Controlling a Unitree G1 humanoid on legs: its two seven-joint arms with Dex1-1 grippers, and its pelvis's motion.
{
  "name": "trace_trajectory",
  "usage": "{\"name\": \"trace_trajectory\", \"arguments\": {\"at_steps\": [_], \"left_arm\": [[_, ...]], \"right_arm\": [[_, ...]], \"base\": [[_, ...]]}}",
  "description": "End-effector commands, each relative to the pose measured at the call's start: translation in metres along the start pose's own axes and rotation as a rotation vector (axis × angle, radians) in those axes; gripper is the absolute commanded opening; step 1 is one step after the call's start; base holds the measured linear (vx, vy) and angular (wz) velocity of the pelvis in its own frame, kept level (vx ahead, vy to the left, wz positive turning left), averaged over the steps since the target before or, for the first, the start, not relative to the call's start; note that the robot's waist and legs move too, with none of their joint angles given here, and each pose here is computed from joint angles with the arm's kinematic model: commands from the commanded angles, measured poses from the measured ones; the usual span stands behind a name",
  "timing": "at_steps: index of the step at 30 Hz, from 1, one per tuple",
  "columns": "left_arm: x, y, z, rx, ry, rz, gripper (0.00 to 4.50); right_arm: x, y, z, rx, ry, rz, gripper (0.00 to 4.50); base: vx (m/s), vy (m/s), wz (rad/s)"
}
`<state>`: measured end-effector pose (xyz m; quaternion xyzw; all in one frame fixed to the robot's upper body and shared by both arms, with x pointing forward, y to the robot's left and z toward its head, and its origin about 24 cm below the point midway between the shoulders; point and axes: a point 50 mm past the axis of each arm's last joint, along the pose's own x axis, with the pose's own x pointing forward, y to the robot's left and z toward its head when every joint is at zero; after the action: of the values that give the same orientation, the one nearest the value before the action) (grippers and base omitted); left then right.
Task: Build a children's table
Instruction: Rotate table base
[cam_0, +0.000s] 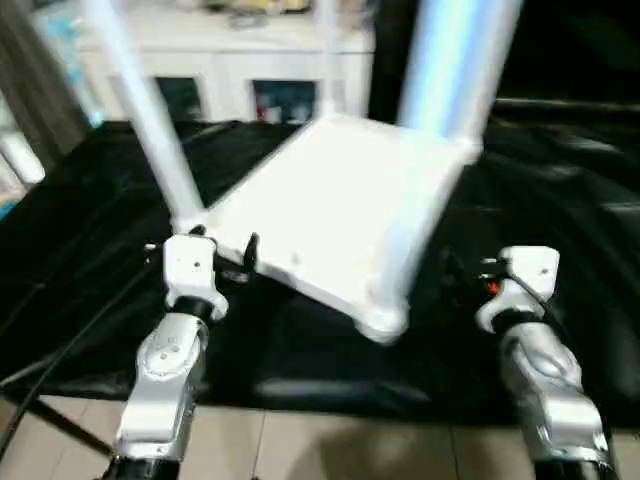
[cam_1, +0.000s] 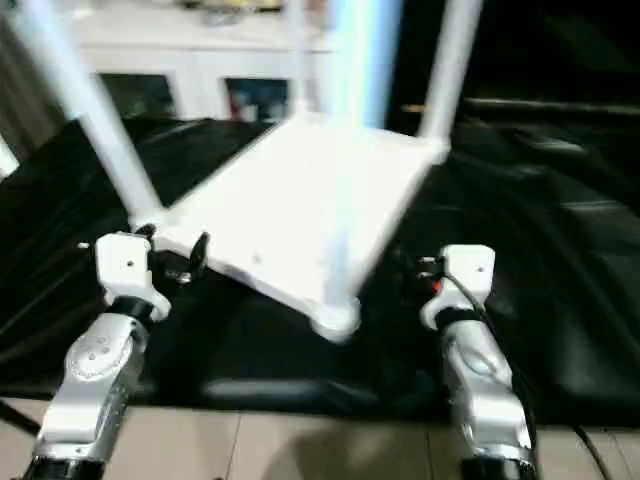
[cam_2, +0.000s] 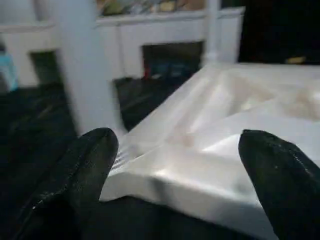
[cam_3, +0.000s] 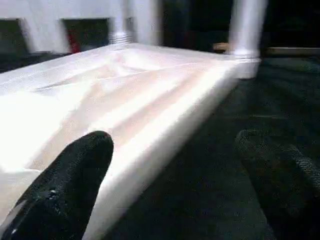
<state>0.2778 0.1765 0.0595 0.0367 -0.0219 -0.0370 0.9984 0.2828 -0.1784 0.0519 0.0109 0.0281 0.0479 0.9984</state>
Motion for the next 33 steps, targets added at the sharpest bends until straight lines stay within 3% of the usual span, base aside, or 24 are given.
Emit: {"name": "trace_trajectory", "arguments": {"at_steps": [1,11,18,23,33], "left_arm": [[0.001,-0.005,-0.002,0.01,0.015,-0.011,4.5],[0.004,-0.009,-0.004,-0.018,0.025,-0.006,4.5],[0.01,-0.015,-0.002,0.045,0.035,-0.225,4.5],[0.015,0.003,0.001,0.019,0.025,-0.075,4.5],[0.02,-0.005,-0.001,-0.027,0.035,-0.018,4.5]], "right_arm": [[-0.001,-0.009,0.001,-0.014,0.001,-0.019,4.41],[0.005,-0.005,0.003,-0.043,0.008,0.02,4.41],[0.013,-0.01,0.005,-0.083,0.027,0.068,4.41],[0.011,-0.01,0.005,-0.116,0.039,0.089,4.41],[0.011,-0.006,0.002,-0.058,0.035,0.048,4.41]], "base": [[0.092,0.06,-0.12],[-0.055,0.016,-0.04],[-0.069,-0.001,0.04],[0.0,0.0,0.0],[0.02,-0.082,0.01]]}}
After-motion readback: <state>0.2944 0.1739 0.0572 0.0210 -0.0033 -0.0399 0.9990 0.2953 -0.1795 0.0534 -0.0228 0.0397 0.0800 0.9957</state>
